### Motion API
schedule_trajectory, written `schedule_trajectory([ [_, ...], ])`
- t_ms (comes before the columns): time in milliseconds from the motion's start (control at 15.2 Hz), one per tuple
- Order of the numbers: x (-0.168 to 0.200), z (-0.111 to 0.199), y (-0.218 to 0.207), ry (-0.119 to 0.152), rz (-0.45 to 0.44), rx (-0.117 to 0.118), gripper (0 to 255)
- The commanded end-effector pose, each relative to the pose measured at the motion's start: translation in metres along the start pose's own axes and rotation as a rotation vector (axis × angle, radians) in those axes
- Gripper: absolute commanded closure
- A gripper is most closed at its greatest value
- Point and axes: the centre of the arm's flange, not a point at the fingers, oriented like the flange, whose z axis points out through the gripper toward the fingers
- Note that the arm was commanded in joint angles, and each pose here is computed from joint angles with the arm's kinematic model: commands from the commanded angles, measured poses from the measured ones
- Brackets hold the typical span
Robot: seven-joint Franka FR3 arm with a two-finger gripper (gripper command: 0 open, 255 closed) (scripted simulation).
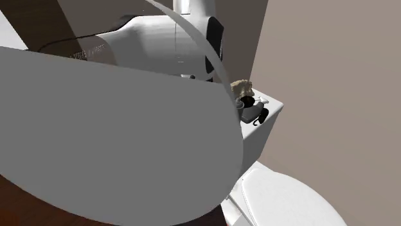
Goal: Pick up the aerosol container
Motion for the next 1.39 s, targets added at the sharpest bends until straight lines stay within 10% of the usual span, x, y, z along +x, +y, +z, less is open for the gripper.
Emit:
schedule_trajectory([
  [0, 0.007, 0.006, 0.024, -0.01, -0.028, 0.0, 0],
  [1320, 0.077, 0.057, 0.225, -0.081, -0.228, 0.002, 0],
])
